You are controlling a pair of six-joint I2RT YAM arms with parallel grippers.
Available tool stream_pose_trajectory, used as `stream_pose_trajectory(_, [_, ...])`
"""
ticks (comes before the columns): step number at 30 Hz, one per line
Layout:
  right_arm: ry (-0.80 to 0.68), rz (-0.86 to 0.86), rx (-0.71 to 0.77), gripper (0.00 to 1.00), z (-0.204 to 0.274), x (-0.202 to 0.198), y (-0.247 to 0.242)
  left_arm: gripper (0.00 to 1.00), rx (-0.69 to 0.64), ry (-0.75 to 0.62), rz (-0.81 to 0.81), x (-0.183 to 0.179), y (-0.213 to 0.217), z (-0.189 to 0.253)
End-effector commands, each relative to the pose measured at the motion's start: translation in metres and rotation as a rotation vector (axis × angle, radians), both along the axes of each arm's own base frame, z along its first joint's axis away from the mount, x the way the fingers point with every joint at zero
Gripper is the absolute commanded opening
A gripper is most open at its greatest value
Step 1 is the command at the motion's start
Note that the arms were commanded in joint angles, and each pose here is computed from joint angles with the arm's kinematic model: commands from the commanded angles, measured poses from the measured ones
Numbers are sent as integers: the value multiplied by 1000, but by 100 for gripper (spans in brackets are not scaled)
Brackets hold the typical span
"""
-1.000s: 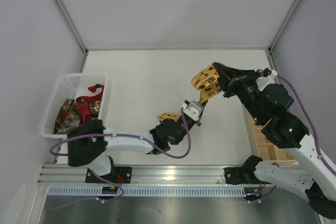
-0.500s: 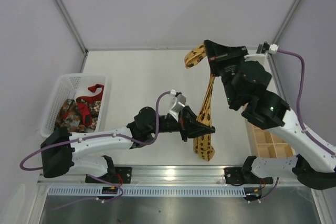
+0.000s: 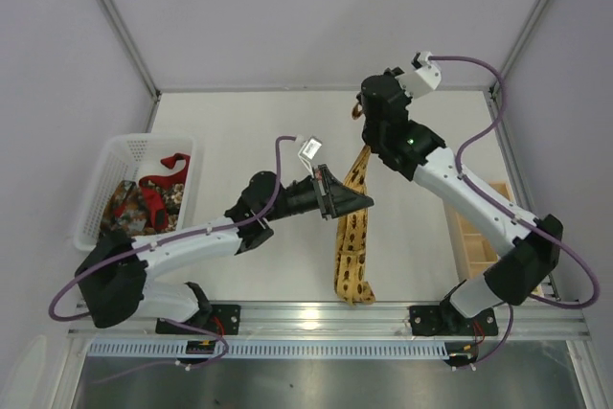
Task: Roll the ties
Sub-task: Flatten the tie
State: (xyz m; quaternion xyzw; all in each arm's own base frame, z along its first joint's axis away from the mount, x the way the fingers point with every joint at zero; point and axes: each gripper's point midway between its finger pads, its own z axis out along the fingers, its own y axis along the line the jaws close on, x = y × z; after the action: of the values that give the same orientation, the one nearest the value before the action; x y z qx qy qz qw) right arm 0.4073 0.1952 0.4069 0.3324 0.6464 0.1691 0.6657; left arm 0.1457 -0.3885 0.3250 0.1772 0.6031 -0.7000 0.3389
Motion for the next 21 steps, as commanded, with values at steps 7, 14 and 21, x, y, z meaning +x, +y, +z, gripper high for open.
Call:
stream_pose_trajectory(7, [270, -97, 158, 4, -160, 124, -86, 0, 228, 493, -389, -6, -31, -148])
stream_pose_trajectory(14, [485, 81, 209, 30, -244, 153, -83, 0, 240, 580, -374, 28, -40, -202])
stream_pose_trajectory(21, [674, 440, 227, 87, -258, 124, -28, 0, 292, 598, -370, 25, -36, -219])
